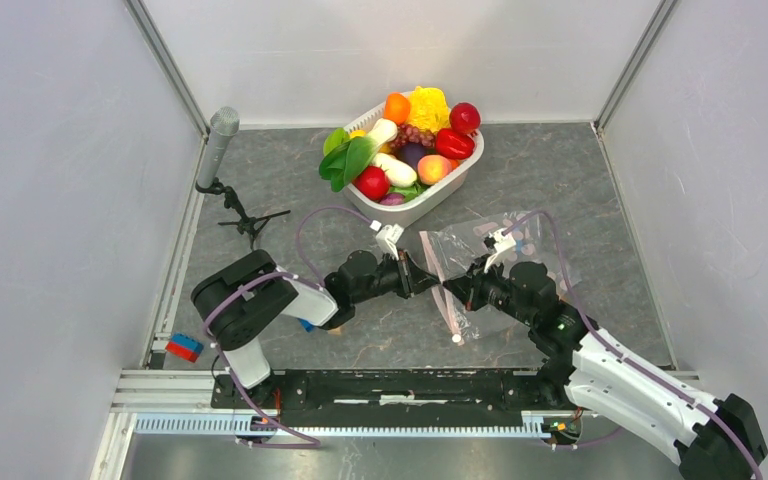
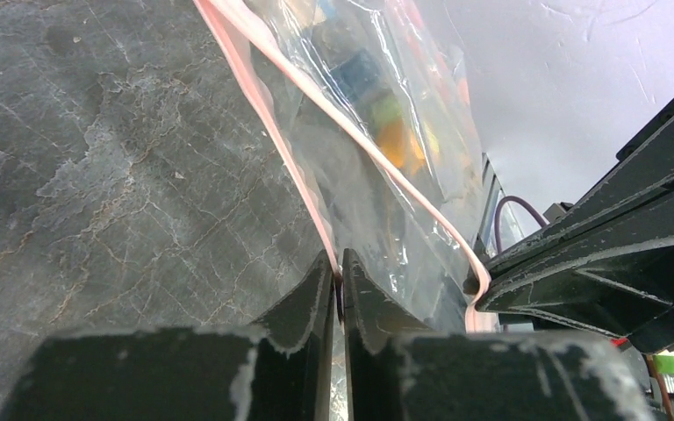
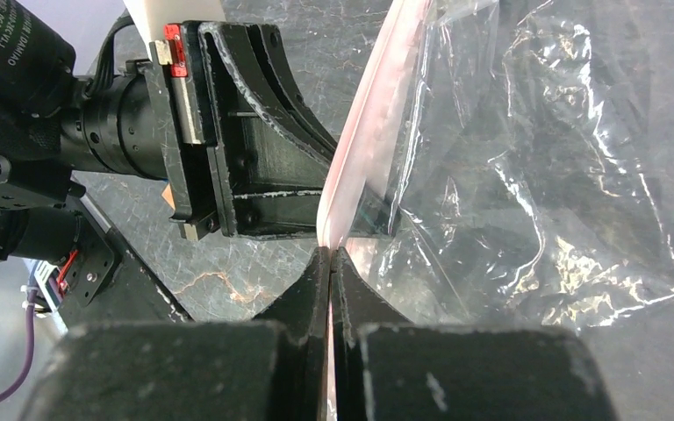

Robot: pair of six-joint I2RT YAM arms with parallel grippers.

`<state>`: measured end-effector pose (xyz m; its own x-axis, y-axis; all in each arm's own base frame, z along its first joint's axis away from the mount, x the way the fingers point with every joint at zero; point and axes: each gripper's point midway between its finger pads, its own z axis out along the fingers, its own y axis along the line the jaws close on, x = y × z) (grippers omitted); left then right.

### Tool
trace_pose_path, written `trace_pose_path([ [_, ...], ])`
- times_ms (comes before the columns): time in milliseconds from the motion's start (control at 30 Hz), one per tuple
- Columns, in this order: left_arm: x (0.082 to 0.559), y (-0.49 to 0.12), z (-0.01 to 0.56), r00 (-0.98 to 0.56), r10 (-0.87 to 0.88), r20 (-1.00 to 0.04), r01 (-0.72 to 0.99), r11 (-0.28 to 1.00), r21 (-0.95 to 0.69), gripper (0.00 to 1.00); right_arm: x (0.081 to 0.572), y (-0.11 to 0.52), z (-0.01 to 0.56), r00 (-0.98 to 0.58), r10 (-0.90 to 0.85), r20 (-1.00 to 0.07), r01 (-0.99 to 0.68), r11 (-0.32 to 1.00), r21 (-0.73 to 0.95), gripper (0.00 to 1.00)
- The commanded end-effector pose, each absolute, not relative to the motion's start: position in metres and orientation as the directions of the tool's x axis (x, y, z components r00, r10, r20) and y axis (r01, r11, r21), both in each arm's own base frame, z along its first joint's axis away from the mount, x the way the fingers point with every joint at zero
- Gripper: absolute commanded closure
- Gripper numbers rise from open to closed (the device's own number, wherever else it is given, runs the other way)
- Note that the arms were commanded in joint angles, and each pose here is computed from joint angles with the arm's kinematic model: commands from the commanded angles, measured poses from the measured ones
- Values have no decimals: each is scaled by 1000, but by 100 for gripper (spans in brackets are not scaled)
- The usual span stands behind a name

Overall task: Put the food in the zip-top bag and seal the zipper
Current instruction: Open the zipper of the food storage bag at the center of the board.

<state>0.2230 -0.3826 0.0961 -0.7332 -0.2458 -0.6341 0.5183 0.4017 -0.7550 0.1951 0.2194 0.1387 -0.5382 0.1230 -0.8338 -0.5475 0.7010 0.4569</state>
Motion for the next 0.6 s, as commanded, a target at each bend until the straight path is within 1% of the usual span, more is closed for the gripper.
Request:
trace_pose_path([
  [0,221,-383,117,-674,-231,-701,601,380,-703,91,203,221,166,-487,150,-861,-562,700,440,100],
  [67,220,-381,118,-670,-214,-711,607,394,-691,97,203,220,166,-484,151,-862,-561,702,438,100],
  [133,220,-379,121,-666,-197,-719,610,410,-678,98,204,218,165,-482,140,-865,-557,713,426,98],
  [200,222,-377,125,-665,-188,-723,605,432,-669,98,206,217,167,-475,114,-873,-562,723,401,91],
  [233,222,-376,128,-664,-184,-725,603,441,-665,98,205,215,163,-484,89,-871,-560,733,386,88],
  [333,228,-370,131,-669,-193,-718,569,489,-662,98,208,210,164,-471,48,-881,-557,758,339,75],
  [367,229,-369,133,-673,-197,-713,558,498,-664,98,209,208,165,-466,37,-884,-555,766,324,69],
  [467,229,-367,136,-689,-210,-694,526,514,-678,98,211,204,169,-452,10,-892,-555,780,290,57],
  [567,231,-366,142,-693,-215,-689,513,524,-680,98,209,207,171,-451,-22,-892,-565,781,266,50],
])
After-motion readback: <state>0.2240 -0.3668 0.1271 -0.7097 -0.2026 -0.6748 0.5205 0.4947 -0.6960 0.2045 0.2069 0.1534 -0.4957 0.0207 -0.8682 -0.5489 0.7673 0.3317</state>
